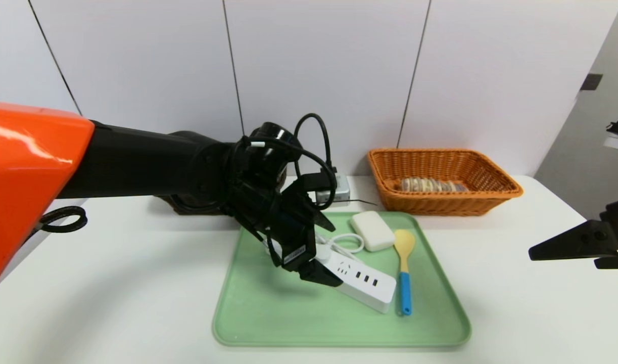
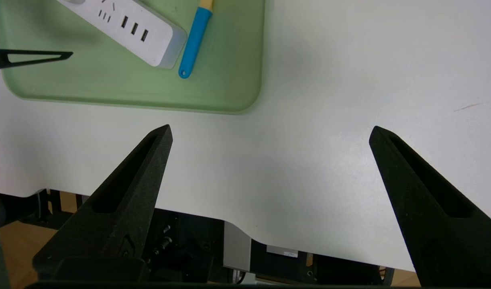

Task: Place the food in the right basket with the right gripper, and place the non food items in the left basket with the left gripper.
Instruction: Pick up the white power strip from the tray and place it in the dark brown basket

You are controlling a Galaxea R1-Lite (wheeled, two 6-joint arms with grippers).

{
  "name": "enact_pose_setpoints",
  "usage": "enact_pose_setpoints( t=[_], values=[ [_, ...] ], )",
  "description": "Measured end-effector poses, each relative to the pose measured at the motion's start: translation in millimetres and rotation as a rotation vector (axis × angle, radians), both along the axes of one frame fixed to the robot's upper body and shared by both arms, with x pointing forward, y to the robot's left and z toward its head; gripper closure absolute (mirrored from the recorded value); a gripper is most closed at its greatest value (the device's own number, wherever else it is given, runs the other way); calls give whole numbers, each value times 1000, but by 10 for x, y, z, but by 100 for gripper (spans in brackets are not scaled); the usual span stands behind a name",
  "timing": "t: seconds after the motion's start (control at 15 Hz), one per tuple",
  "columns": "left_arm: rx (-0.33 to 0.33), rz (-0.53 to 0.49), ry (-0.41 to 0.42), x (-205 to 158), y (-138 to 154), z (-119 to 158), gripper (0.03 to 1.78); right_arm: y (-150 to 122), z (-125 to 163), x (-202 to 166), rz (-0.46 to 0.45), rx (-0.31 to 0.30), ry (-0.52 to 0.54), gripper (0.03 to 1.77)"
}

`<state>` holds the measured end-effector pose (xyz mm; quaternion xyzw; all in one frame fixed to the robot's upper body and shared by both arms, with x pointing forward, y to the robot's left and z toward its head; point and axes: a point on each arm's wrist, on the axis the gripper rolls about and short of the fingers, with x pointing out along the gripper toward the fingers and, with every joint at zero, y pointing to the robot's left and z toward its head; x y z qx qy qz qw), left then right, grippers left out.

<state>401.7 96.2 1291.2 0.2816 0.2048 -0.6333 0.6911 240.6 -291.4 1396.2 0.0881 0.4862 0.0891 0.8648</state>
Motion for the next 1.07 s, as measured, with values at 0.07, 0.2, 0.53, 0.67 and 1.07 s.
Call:
enact_pose_setpoints(
  t=[0.07, 0.2, 0.53, 0.67, 1.07],
  values=[
    [-1, 3, -4, 44, -2, -9, 12, 0, -10, -1, 0, -1, 4, 10],
    [-1, 8, -11, 121, -22, -43, 12, -1, -30, -2, 0, -4, 12, 10],
    [24, -8, -23, 225, -30, -146, 12, -1, -49, -5, 0, -5, 18, 10],
    [34, -8, -23, 227, -29, -157, 12, -3, -51, -5, -1, -6, 18, 10],
    [114, -30, -37, 213, -16, -81, 12, -6, -54, 2, -3, -5, 18, 10]
  ],
)
